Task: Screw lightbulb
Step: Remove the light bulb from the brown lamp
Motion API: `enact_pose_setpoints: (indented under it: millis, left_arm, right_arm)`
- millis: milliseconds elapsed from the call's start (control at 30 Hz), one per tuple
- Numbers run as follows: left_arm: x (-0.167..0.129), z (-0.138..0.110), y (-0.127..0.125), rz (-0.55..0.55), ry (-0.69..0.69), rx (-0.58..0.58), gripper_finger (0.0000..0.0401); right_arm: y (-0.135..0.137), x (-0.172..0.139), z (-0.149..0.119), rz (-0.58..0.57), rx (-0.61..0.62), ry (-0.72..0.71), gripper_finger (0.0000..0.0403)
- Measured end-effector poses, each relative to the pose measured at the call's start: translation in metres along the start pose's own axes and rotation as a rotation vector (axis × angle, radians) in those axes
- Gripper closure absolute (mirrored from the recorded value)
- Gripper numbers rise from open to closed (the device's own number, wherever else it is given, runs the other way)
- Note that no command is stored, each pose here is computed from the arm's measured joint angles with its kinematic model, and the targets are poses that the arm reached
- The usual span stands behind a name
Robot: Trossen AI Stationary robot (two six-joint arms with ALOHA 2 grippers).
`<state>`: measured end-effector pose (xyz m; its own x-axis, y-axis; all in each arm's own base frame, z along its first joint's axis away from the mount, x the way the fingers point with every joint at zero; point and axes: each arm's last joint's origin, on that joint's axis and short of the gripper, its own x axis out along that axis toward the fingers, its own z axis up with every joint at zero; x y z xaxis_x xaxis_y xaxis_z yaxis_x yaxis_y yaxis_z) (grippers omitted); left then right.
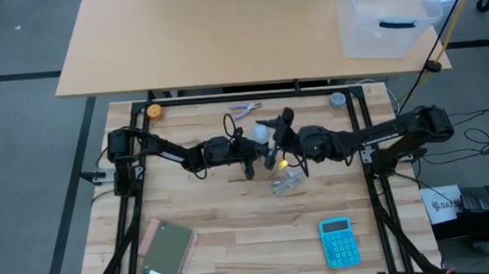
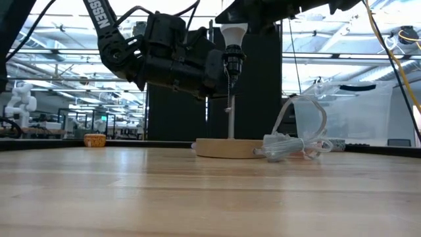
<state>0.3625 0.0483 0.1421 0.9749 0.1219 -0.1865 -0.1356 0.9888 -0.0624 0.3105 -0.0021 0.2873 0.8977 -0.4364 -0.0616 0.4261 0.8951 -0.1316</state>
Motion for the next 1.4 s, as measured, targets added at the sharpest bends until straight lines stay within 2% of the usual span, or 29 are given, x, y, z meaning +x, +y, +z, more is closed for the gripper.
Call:
enact_pose_setpoints:
  millis: [267, 667, 867, 1100, 1267, 1400]
  left_arm:
    - [0.0, -0.001, -0.001, -0.063, 0.008, 0.015, 0.037]
    - [-0.001, -0.001, -0.006, -0.265, 0.012, 0.065, 0.037]
    - [-0.001, -0.001, -0.005, -0.266, 0.013, 0.052, 0.037]
    - [-0.001, -0.001, -0.002, -0.237, 0.013, 0.044, 0.037]
    - [-0.001, -0.001, 0.001, -0.227, 0.013, 0.035, 0.037]
    - [-0.001, -0.001, 0.002, -0.172, 0.021, 0.02, 0.037]
  right_arm:
    - [-0.018, 0.004, 0.001, 0.18, -0.07, -0.003, 0.0122]
    - [-0.036, 0.01, -0.003, 0.543, -0.166, -0.05, 0.0121]
    - [-0.044, 0.012, -0.002, 0.537, -0.129, -0.055, 0.0118]
    - [-0.046, 0.008, 0.005, 0.5, -0.095, -0.082, 0.0096]
    - [-0.046, 0.004, 0.015, 0.497, -0.056, -0.147, 0.0082]
    - [-0.05, -0.009, 0.032, 0.493, -0.032, -0.237, 0.0076]
